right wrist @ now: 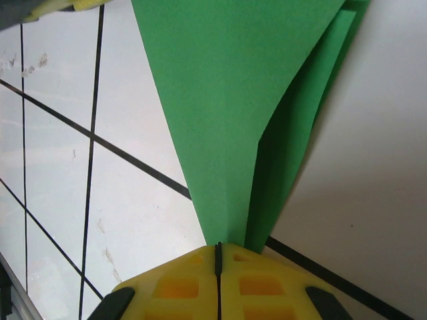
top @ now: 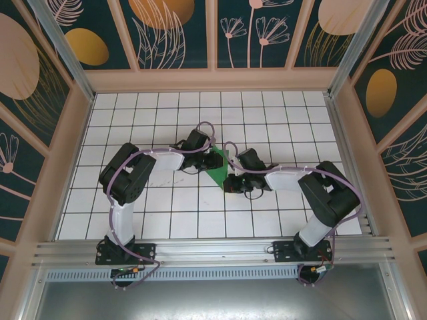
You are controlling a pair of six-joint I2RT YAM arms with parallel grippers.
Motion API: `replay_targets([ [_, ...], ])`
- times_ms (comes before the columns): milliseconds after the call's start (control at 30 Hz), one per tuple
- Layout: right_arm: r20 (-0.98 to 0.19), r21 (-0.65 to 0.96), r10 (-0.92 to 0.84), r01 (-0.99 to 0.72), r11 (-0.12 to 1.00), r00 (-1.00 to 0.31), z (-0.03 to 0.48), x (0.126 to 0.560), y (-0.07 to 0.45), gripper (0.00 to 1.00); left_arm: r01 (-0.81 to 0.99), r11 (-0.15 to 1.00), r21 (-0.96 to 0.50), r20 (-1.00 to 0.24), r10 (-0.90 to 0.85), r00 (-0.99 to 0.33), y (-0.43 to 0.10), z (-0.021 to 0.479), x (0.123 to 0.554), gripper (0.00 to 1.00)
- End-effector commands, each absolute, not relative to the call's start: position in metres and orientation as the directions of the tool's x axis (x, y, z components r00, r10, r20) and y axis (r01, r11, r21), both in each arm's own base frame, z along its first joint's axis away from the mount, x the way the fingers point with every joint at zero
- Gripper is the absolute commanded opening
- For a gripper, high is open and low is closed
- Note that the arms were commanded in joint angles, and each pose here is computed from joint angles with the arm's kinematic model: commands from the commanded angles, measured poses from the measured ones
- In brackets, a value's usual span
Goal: Fold a paper plane with a square sheet of paper (fold left side to right side)
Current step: Fourth fold the wing at the center of the table.
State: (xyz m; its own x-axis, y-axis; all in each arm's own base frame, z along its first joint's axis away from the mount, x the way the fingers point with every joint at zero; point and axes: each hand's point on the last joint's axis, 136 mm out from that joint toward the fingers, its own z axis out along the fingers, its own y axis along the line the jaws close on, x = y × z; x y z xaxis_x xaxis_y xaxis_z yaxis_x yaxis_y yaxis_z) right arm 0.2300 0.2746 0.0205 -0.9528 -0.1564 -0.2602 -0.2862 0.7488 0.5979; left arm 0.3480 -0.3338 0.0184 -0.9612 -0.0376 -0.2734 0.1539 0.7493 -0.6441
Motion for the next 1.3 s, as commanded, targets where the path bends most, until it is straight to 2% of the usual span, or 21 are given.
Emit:
replay_targets([
  [0, -0.179, 0.58, -0.213, -0.278, 0.766, -0.96, 0.012, 0.202, 0.263, 0.08, 0.084, 0.835, -0.543, -0.191, -0.025, -0.981, -0.309, -0.024, 0.329, 0.27],
  [133, -0.22, 0.601, -0.191, -0.287, 0.746, -0.957, 0.029, 0.211, 0.263, 0.08, 0.085, 0.834, -0.545, -0.19, -0.025, -0.981, -0.31, -0.023, 0.329, 0.27],
  [300, -0.304, 0.697, -0.103, -0.295, 0.653, -0.947, 0.067, 0.234, 0.268, 0.08, 0.083, 0.833, -0.547, -0.192, -0.028, -0.981, -0.31, -0.022, 0.33, 0.27],
  [400, -0.305, 0.738, -0.054, -0.272, 0.618, -0.951, 0.072, 0.248, 0.273, 0.08, 0.085, 0.832, -0.549, -0.192, -0.026, -0.981, -0.311, -0.022, 0.33, 0.27],
  [700, -0.286, 0.753, -0.056, -0.261, 0.604, -0.956, 0.058, 0.27, 0.293, 0.08, 0.083, 0.831, -0.549, -0.192, -0.029, -0.981, -0.311, -0.021, 0.33, 0.27],
  [900, -0.252, 0.717, -0.067, -0.232, 0.657, -0.965, 0.035, 0.268, 0.287, 0.08, 0.085, 0.829, -0.553, -0.198, -0.031, -0.98, -0.311, -0.018, 0.331, 0.27],
  [1267, -0.24, 0.731, -0.074, -0.23, 0.642, -0.968, 0.036, 0.251, 0.287, 0.08, 0.091, 0.825, -0.558, -0.211, -0.035, -0.977, -0.308, -0.011, 0.325, 0.27],
])
